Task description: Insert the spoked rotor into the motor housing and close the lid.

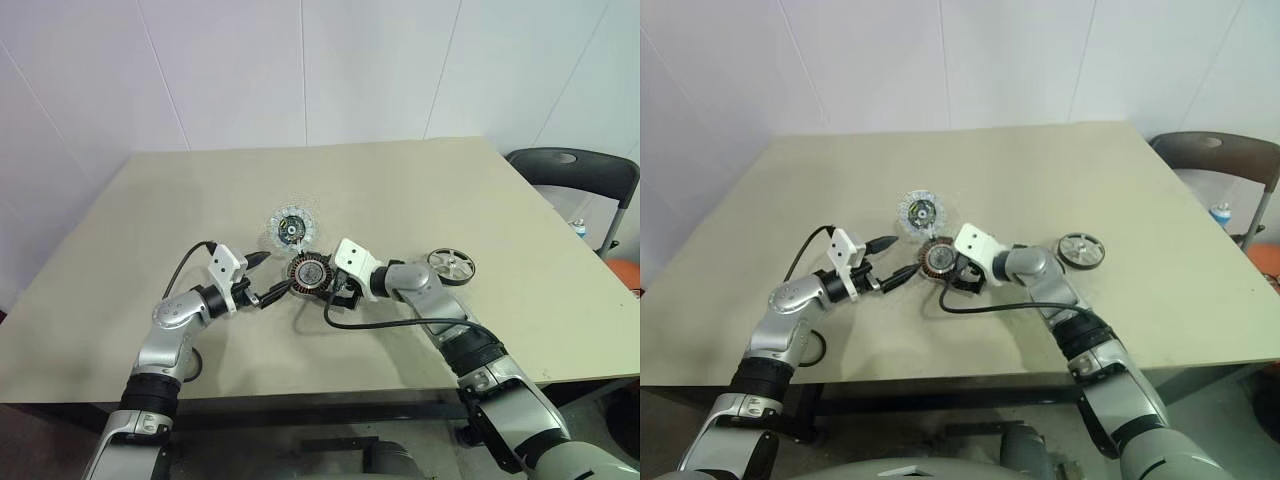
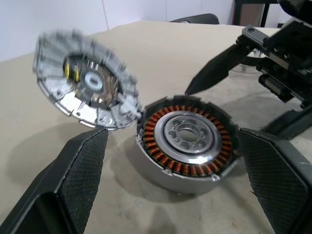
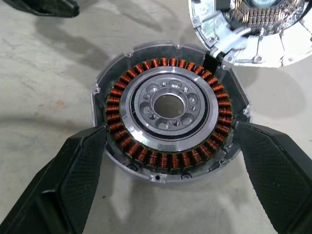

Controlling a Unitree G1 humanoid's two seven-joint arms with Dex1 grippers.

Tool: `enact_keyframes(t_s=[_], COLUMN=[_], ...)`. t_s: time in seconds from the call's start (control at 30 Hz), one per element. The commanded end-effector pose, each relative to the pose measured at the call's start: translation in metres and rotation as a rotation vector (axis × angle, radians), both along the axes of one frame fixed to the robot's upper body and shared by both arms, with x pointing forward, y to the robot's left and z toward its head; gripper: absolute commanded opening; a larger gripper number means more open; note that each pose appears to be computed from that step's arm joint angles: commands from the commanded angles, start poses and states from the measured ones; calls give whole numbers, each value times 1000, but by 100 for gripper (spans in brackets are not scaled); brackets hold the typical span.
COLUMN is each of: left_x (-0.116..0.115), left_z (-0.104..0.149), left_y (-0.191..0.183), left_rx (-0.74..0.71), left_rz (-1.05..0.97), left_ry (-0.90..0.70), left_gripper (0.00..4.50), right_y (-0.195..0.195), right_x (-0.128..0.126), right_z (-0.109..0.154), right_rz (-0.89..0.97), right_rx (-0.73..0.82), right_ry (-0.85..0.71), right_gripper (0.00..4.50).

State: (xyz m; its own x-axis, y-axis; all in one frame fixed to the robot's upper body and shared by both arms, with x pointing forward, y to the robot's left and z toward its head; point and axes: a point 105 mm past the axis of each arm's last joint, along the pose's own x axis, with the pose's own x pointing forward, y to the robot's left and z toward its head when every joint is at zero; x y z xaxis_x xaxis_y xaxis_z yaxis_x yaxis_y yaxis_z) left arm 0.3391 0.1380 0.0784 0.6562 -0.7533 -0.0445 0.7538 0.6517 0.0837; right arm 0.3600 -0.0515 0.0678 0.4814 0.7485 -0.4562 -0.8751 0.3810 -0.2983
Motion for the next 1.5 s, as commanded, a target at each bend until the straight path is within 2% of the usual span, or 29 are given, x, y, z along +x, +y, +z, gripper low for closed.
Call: enact_keyframes(t_s=[0.03,0.27,0.63,0.67,0.73,0.97,1.3,1.43,1.5], left_x=[3,4,5,5,5,6,5,5,5], left_z=[16,14,15,15,16,16,16,16,15], left_y=[4,2,2,2,2,3,3,4,5], left_rx=[-6,-3,-7,-8,-9,-11,-9,-7,-5], left_rz=[12,7,15,16,20,27,32,34,35], left_ry=[-60,-52,-57,-57,-59,-63,-64,-63,-63], left_gripper=[450,450,450,450,450,450,450,450,450], right_y=[15,17,10,11,10,11,10,10,10], right_x=[-9,-9,-7,-7,-6,-3,-2,-3,-3], right_z=[18,28,12,10,8,11,13,12,11], right_rz=[81,93,92,92,90,80,86,94,95], right_rx=[87,132,2,-8,-24,-45,-64,-79,-85], right_ry=[-2,-9,-53,-60,-75,-138,-160,-169,-174], right_gripper=[444,444,444,405,358,114,114,4,4])
